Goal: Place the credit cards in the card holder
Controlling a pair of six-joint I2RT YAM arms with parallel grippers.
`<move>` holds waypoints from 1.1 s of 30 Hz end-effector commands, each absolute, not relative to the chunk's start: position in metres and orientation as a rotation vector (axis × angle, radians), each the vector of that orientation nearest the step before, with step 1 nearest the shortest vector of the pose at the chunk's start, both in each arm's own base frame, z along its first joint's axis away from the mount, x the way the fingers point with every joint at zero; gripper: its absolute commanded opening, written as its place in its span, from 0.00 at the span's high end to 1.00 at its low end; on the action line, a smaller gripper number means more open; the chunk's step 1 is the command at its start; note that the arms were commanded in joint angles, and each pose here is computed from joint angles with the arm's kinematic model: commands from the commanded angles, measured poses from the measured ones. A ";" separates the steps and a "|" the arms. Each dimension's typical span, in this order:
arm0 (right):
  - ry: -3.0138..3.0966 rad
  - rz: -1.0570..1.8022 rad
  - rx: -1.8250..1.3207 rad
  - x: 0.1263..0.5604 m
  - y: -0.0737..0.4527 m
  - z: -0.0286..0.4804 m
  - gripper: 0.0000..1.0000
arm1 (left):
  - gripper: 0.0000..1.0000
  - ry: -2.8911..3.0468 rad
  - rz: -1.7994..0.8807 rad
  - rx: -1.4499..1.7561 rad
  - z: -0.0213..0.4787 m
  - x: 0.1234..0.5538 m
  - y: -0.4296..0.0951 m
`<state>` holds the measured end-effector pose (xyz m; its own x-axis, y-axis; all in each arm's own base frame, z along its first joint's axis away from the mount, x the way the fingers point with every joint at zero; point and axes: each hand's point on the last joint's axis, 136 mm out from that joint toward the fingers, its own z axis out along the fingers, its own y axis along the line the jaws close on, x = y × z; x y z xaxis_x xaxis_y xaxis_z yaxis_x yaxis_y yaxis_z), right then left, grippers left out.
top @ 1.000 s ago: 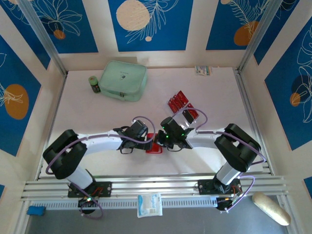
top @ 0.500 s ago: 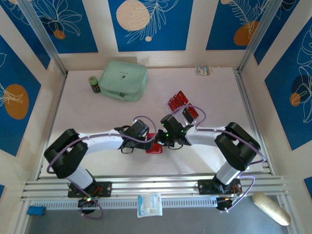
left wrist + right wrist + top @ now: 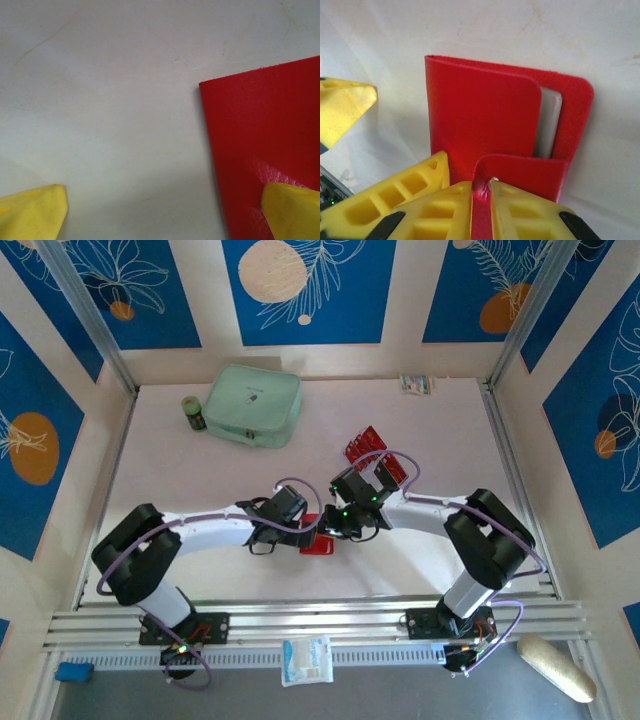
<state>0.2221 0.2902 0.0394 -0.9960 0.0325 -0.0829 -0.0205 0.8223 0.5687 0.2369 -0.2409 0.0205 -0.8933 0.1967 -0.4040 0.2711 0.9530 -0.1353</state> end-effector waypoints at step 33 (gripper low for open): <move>2.394 0.556 0.559 0.265 0.060 0.176 0.29 | 0.00 2.387 -0.059 0.069 0.186 0.289 -0.140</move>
<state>0.2624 0.0852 0.1677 -0.7574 0.5022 -0.4173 0.2164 0.7961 0.5652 0.2866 -0.1750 0.1805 -0.7337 -0.0060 -0.6795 0.1211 0.9828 -0.1395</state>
